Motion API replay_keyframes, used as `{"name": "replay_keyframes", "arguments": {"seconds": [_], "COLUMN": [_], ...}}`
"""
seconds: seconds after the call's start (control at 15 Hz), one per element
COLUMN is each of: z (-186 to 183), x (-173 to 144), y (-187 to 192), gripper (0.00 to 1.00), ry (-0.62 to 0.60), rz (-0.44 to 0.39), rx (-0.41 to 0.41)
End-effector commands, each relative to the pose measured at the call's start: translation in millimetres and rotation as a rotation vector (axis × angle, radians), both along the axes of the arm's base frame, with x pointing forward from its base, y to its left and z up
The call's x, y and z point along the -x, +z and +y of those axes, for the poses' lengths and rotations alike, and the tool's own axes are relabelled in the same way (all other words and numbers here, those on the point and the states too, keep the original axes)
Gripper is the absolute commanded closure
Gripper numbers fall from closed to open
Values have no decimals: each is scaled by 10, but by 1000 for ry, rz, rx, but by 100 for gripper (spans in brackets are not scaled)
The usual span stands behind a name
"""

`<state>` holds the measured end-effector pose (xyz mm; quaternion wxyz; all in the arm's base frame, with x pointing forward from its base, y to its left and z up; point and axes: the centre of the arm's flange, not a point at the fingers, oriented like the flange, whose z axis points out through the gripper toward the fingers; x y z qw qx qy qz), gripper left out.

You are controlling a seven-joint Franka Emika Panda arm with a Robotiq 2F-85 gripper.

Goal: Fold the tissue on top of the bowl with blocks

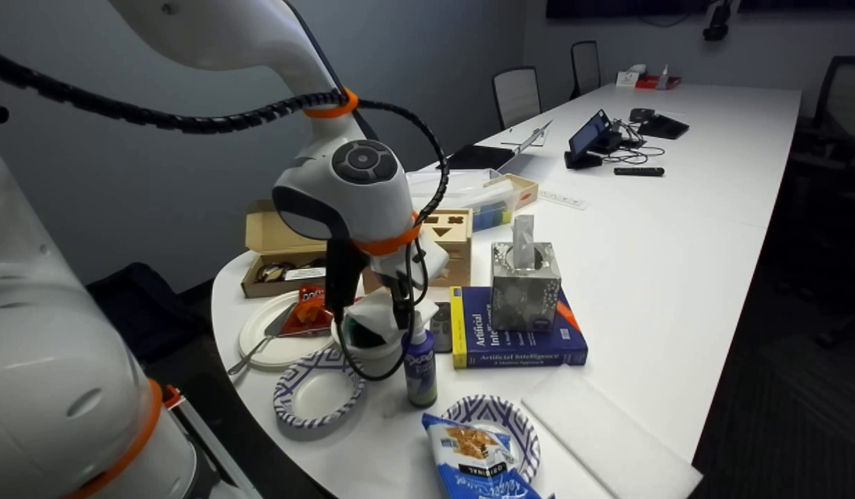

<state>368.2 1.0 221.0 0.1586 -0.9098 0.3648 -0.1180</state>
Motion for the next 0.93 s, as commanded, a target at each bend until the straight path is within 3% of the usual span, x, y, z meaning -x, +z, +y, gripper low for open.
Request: {"name": "replay_keyframes", "arguments": {"seconds": [0.0, 0.47, 0.87], "z": [17, 3, 71], "x": [144, 115, 170], "y": [101, 130, 501], "gripper": [0, 0, 0], "ry": [-3, -6, 54], "rz": [-15, -50, 22], "rx": [23, 8, 46]}}
